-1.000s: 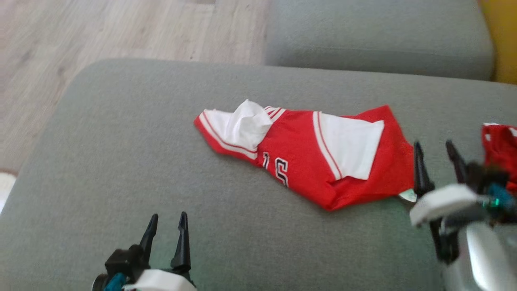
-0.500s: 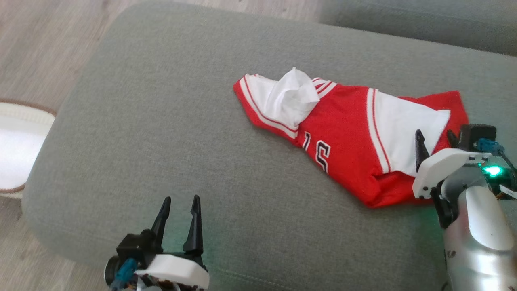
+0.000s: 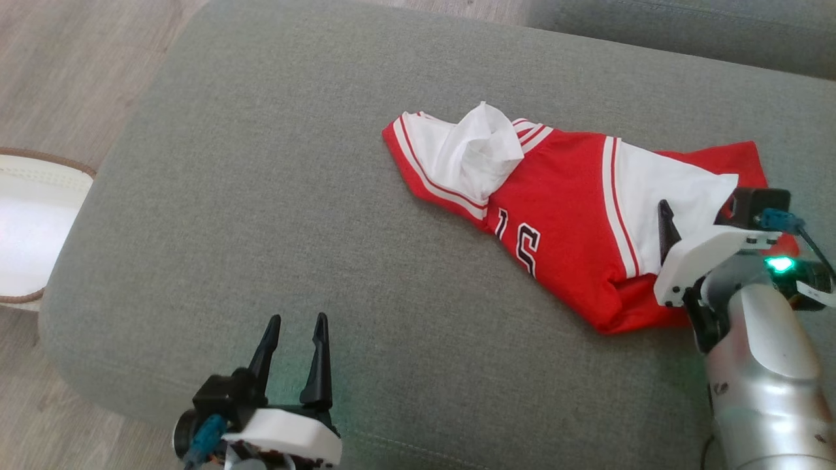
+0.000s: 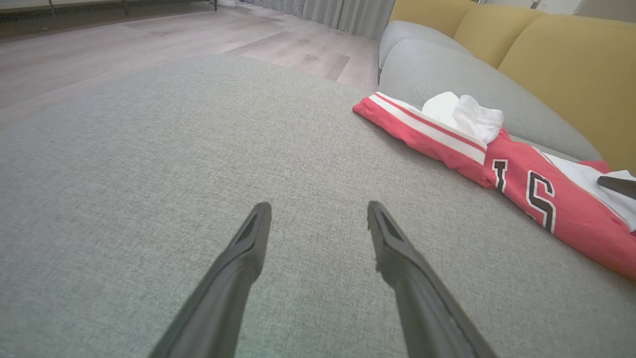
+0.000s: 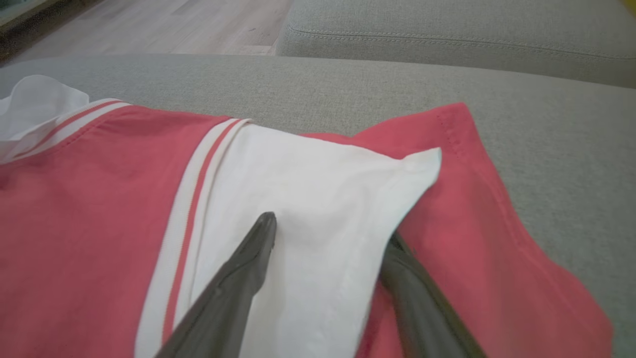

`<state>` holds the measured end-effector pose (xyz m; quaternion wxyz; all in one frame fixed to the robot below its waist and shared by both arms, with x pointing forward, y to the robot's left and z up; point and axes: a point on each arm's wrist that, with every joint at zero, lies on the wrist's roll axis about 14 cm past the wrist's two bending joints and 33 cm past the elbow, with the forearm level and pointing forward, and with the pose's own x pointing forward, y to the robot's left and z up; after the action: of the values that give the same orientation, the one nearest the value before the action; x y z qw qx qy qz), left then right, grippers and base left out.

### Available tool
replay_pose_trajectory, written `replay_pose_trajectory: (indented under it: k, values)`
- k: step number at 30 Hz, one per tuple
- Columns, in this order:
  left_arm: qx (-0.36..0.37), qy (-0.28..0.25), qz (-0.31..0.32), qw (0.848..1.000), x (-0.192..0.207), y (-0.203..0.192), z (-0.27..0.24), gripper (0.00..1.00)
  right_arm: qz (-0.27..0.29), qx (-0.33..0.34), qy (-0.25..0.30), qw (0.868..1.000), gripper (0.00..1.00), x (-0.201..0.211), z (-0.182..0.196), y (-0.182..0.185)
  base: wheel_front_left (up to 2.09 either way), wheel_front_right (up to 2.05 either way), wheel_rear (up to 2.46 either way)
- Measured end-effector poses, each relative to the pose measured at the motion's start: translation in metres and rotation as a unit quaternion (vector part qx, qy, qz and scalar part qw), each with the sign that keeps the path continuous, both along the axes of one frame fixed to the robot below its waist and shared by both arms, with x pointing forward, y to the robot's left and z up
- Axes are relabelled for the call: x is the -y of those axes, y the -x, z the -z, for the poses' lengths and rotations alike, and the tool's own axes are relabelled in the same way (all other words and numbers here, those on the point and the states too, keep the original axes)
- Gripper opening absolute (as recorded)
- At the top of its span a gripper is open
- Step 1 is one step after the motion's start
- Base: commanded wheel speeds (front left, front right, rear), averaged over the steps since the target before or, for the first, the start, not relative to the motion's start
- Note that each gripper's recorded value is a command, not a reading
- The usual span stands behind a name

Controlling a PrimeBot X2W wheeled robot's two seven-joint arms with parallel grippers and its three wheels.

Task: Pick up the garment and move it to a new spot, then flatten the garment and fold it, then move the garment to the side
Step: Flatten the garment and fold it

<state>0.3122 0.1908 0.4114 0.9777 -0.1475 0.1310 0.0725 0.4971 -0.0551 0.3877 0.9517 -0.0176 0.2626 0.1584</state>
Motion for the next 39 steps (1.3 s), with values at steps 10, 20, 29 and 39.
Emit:
replay_pose_trajectory:
  k: [10,20,29,39]
  values:
    - [0.001,-0.004,0.007,1.000,0.002,-0.006,0.000,1.00,-0.011,0.020,-0.015,1.000,0.00,-0.011,-0.009,-0.009,0.00,0.00,0.00]
    - [0.021,-0.005,0.011,1.000,0.004,-0.007,-0.011,1.00,-0.061,0.097,-0.045,0.992,0.00,-0.045,-0.054,-0.007,0.00,0.00,0.00]
    - [0.041,-0.011,-0.002,0.999,-0.006,0.001,-0.023,1.00,-0.203,0.163,-0.092,0.961,0.00,-0.135,-0.110,0.030,0.00,0.00,0.00]
    - [0.043,-0.014,-0.034,0.998,-0.023,0.013,-0.026,1.00,-0.351,0.104,-0.103,0.925,0.00,-0.207,-0.085,0.111,0.00,0.00,0.00]
